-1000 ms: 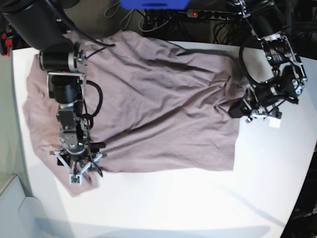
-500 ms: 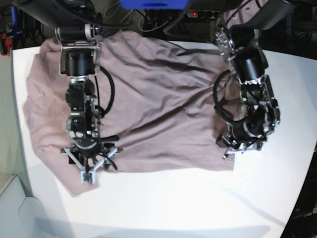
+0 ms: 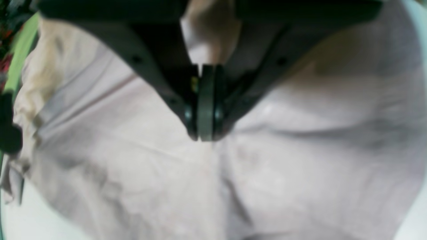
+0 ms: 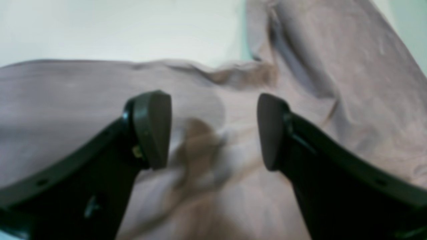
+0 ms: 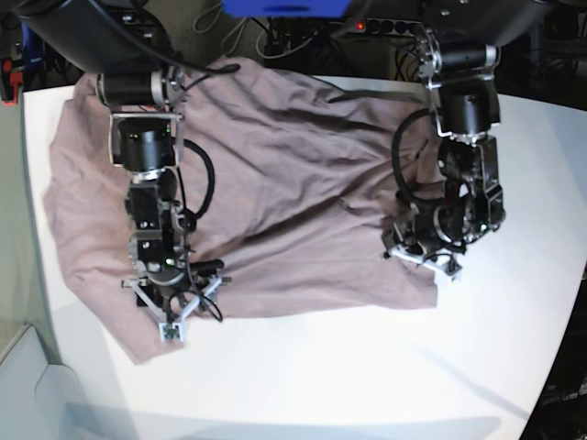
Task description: Layout the t-shirt on the table in an organized manner, then fold the t-shirt properly
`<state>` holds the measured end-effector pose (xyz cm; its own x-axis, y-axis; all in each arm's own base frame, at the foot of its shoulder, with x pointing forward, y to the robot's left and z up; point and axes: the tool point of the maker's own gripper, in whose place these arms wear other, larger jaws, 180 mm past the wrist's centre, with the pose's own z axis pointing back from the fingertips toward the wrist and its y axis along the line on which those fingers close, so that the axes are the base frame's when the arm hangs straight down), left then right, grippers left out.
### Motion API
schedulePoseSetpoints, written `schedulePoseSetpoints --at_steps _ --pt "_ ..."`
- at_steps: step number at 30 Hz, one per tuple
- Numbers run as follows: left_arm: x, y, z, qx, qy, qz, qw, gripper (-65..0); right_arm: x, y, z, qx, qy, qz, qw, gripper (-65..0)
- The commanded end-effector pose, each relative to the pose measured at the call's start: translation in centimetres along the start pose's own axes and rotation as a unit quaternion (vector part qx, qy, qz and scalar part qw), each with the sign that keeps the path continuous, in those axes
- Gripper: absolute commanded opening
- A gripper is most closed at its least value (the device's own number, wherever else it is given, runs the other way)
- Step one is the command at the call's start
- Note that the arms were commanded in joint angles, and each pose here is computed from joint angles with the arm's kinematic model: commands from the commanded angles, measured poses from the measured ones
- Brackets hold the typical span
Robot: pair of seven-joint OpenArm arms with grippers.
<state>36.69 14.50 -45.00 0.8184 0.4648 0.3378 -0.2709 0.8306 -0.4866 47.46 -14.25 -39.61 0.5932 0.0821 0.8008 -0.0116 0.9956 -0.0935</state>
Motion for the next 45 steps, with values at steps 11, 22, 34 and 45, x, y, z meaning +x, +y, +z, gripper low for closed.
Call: schedulePoseSetpoints --at_steps 11,22,34,45 --pt "-6.5 -0.1 3.7 -0.03 0.137 0.018 0.99 -64.8 2.3 0.5 -0.9 0.009 -0.019 -0.002 0.9998 -25.0" --pt "-13.0 -2.9 2.0 -0.034 0.211 -0.071 0.974 -64.8 2.8 6.6 -0.5 0.058 -0.02 -0.021 0.9979 -24.8" --pt "-13.1 -1.4 2.0 -0.014 0.203 -0.088 0.975 -64.8 2.8 7.4 -0.4 0.064 -0.02 -0.021 0.9975 -24.6" --pt "-7.6 -9.1 6.1 -0.152 0.113 -0.108 0.976 -64.9 5.7 1.9 0.2 0.018 -0.063 -0.009 0.9978 -24.6"
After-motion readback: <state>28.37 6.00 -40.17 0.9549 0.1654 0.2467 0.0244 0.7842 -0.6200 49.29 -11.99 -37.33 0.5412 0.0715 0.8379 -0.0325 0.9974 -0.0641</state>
